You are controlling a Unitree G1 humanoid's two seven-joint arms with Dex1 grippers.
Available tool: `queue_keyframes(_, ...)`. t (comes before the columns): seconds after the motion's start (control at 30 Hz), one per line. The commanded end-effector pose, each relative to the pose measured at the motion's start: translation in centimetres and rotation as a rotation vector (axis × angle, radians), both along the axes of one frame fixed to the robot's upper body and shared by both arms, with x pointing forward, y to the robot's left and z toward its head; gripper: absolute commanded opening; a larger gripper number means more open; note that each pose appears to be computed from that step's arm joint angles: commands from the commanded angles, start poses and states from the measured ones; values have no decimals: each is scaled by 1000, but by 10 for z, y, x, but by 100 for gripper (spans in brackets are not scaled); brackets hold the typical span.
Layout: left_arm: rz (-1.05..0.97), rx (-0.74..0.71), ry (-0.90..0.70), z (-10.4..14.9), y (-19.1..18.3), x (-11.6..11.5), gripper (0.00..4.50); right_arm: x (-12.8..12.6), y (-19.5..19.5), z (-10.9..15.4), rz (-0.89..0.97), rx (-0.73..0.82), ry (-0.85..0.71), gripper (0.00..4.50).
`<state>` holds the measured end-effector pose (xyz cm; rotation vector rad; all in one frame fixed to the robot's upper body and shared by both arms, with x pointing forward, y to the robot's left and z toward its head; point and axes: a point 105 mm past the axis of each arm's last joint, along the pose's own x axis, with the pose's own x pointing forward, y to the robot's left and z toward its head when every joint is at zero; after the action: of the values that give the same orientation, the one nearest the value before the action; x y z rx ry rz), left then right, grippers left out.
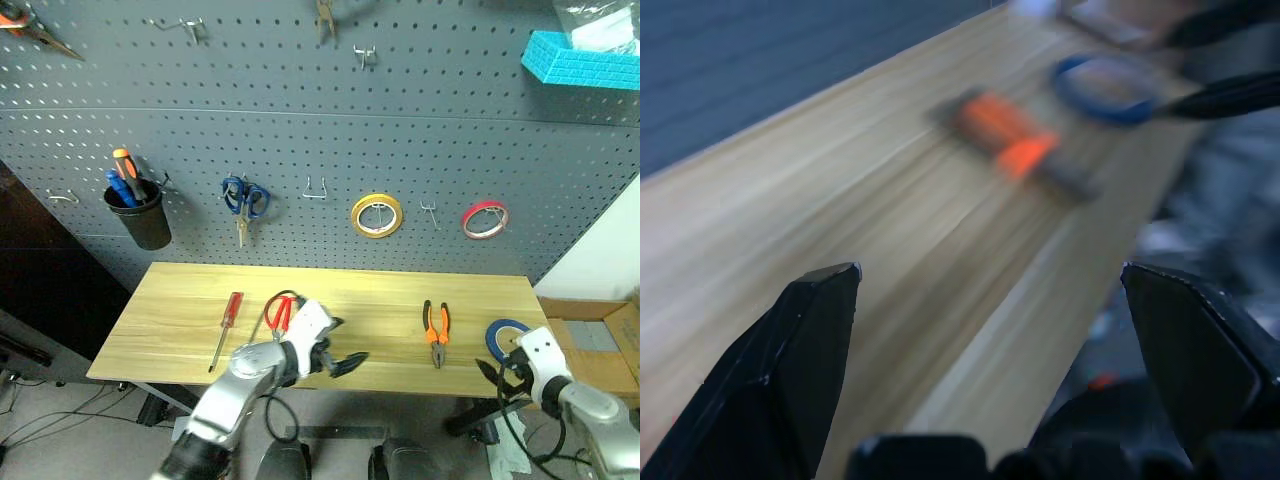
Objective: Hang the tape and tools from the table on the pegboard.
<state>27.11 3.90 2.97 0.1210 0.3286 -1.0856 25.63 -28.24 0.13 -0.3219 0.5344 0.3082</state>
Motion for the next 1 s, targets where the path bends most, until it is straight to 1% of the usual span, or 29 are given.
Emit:
queue_keyframes(0.03, -83, -24, -25, 7, -30, 6, 446, 18, -9, 18, 4, -19, -32, 450)
queue_keyframes(0.13, -151, -50, -26, 12, -54, 7, 446, 27, -12, 24, 12, -36, -38, 450)
queue_keyframes(0.23, -194, -67, -26, 15, -73, 9, 446, 35, -11, 27, 11, -19, -30, 450)
queue_keyframes(0.4, -227, -67, -59, 17, -96, 15, 446, 42, -9, 23, -1, 29, 14, 450)
queue_keyframes(0.5, -235, -81, -84, 22, -116, 21, 446, 44, -15, 12, -73, 84, 86, 450)
queue_keyframes(0.6, -259, -98, -99, 26, -128, 19, 446, 44, -26, 2, -179, 145, 140, 450)
queue_keyframes(0.77, -272, -110, -105, 27, -132, 14, 446, 40, -35, -14, -283, 225, 212, 450)
queue_keyframes(1.0, -277, -105, -96, 23, -127, 9, 446, 44, -45, -21, -366, 257, 228, 450)
